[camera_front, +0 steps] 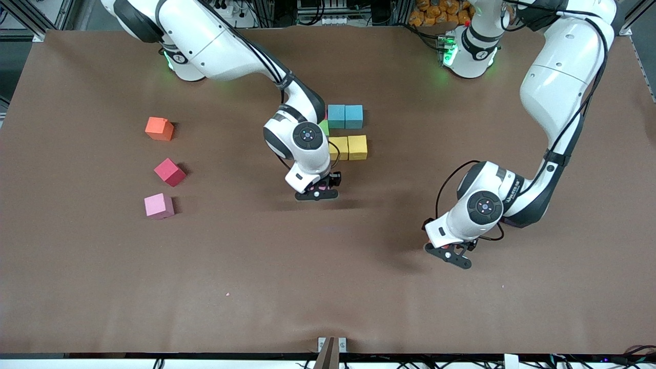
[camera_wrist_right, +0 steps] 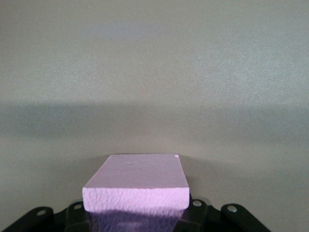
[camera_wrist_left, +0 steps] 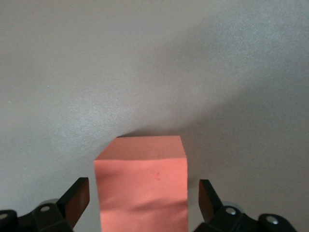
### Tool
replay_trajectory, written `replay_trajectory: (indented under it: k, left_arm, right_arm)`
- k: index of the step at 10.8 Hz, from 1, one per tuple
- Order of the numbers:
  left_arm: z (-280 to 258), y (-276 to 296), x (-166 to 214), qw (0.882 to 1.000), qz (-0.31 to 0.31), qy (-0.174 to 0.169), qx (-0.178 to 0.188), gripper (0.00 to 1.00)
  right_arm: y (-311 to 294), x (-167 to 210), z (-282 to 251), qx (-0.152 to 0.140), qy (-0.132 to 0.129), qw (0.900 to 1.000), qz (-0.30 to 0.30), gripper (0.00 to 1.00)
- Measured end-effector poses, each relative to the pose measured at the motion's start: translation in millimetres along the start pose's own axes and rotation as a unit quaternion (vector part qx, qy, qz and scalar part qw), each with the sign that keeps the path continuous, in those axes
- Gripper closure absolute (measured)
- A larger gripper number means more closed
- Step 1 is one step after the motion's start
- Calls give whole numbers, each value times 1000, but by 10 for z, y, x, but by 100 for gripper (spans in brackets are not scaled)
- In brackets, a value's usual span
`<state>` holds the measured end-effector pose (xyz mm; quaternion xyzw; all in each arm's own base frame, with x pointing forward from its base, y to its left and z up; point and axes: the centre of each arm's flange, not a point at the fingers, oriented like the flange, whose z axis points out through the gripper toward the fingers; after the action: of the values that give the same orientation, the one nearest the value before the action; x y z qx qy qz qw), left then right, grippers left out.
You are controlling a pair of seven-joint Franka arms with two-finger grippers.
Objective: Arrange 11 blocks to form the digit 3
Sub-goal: 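Grasp the orange-red block with the left gripper while the right gripper opens, then carry orange-red to the pattern with the left gripper while the right gripper withdraws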
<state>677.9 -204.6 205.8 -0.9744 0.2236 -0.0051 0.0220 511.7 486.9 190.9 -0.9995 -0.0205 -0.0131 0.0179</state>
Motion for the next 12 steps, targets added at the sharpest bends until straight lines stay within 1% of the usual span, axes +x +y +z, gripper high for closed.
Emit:
replay_trajectory:
  k: [1,2,3,4,5,6,7,8,10,12]
  left_arm:
    - [25,7,-1,1000,-2,0,-5,1]
    - [46,10,-3,1000,-1,-1,-6,4]
    - [51,11,-3,1000,4,0,-6,4]
    - [47,3,0,1000,8,1,-7,18]
    - [44,-14,0,1000,10,1,-7,33]
    - [27,-38,5,1000,11,3,-6,37]
    - [0,-71,5,1000,11,2,-5,37]
    - [-40,-93,-1,1000,24,-1,-3,38]
    - [-175,47,-32,998,63,-7,-5,38]
    - [-370,429,-118,995,98,-6,-8,38]
  right_arm:
    - [0,-1,0,0,0,1000,0,38]
    - [0,-2,1,0,-1,1000,1,35]
    - [0,-8,7,-1,-2,1000,1,23]
    - [-2,-9,5,-1,-2,1000,1,10]
    - [-1,-2,-4,-2,-2,1000,1,1]
    - [5,14,-33,-6,-4,1000,2,0]
    - [7,53,-118,-7,-2,1000,4,0]
    - [1,113,-289,-2,6,1000,8,0]
    - [20,259,-904,16,32,999,22,0]
    - [326,454,-1624,14,47,998,47,0]
